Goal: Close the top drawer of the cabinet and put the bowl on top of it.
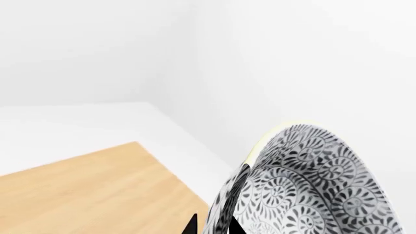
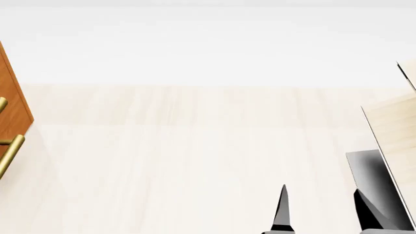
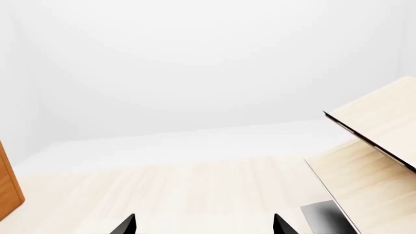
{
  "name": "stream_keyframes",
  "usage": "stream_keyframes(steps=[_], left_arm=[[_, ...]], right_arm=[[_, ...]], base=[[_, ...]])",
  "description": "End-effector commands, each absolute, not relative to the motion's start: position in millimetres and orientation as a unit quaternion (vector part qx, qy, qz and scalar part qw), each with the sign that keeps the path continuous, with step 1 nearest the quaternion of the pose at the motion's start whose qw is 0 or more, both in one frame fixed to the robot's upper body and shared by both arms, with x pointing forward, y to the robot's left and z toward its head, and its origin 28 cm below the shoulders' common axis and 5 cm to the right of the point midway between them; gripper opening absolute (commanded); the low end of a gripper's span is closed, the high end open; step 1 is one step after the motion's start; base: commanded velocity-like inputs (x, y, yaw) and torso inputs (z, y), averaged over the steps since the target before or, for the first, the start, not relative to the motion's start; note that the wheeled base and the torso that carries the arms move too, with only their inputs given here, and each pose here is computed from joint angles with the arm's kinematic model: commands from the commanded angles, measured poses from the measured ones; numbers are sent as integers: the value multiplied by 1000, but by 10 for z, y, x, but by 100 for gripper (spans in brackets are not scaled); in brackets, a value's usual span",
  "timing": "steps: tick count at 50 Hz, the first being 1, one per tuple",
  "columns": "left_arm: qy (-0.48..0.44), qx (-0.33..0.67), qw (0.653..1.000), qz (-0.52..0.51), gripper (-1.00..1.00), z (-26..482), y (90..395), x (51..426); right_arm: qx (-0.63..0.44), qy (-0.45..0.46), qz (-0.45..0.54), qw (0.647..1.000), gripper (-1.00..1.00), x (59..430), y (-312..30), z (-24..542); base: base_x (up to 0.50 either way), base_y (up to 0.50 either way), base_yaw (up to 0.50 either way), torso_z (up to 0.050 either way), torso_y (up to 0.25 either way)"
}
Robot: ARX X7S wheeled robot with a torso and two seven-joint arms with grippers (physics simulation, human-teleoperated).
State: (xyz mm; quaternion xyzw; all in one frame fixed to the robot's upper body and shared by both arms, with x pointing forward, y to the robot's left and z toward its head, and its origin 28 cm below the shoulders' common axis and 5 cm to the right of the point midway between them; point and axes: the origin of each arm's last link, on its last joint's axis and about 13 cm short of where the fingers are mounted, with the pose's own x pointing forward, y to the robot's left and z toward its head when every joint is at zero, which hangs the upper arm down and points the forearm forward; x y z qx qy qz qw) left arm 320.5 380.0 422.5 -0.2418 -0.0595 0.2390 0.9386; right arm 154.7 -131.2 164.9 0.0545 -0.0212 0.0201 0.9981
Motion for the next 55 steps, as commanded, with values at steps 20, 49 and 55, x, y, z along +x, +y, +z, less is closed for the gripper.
stream_keyframes(steps=[20, 49, 55], left_arm=[[-67, -322, 908, 260, -100, 4148, 4100, 3160], [-51, -322, 897, 298, -100, 3640, 4328, 3142], [-48, -326, 894, 303, -100, 3571, 4369, 3136]], right_arm=[[55, -24, 16, 998, 100, 1533, -1335, 1634], [50, -23, 21, 998, 100, 1537, -1292, 1645], [49, -23, 23, 998, 100, 1532, -1283, 1641]], base=[[0, 0, 0, 1, 0], [0, 0, 0, 0, 0], [0, 0, 0, 0, 2]])
